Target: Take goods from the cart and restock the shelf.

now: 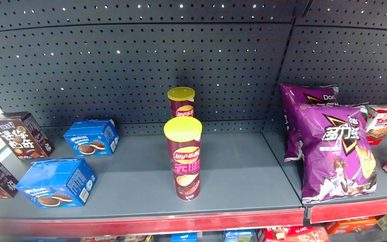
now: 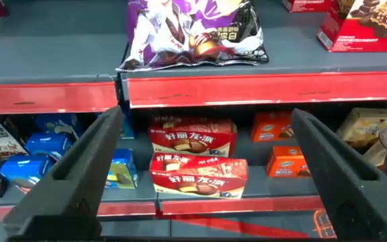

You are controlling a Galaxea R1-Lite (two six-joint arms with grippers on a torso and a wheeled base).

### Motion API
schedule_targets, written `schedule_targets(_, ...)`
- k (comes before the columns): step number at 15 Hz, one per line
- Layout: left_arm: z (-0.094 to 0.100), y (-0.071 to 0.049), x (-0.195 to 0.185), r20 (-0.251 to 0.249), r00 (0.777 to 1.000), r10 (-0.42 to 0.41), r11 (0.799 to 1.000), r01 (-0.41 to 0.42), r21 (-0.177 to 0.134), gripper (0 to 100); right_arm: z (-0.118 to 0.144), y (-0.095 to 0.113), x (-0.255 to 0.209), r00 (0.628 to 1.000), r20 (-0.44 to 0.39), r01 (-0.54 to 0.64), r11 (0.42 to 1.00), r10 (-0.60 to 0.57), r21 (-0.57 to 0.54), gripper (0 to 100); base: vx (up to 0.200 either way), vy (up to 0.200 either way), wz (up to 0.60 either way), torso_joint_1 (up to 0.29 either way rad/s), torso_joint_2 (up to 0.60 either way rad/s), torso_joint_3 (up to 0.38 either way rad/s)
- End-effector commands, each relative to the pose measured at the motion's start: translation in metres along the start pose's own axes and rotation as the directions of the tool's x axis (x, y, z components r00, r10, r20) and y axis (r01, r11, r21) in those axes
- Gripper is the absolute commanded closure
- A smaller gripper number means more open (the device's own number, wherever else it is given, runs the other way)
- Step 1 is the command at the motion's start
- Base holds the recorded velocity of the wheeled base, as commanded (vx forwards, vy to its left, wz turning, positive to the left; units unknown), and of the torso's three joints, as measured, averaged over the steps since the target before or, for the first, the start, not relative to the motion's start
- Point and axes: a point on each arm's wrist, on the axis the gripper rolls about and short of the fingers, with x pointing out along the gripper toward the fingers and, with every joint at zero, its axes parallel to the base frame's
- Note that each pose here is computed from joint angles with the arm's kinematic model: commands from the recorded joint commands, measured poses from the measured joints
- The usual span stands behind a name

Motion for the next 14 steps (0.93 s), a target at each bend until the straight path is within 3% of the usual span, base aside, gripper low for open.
schedule_targets(1, -0.0001, 0.0000, -0.0002, 0.002, 1.000, 0.001, 1.000, -0.001, 0.000, 0, -0.0006, 0.0000, 0.0000, 1.000, 0.001, 0.004, 1.000, -0.004, 0.000, 0, 0.000, 0.000, 0.00, 0.000, 0.00, 0.000)
schedule_targets(14, -0.0001, 0.0000, -0.0002, 0.002, 1.000, 0.001, 1.000, -0.001, 0.000, 0, -0.0006, -0.0002, 0.0000, 1.000, 0.001, 0.011, 1.000, -0.011, -0.002, 0, 0.000, 0.000, 0.00, 0.000, 0.00, 0.000)
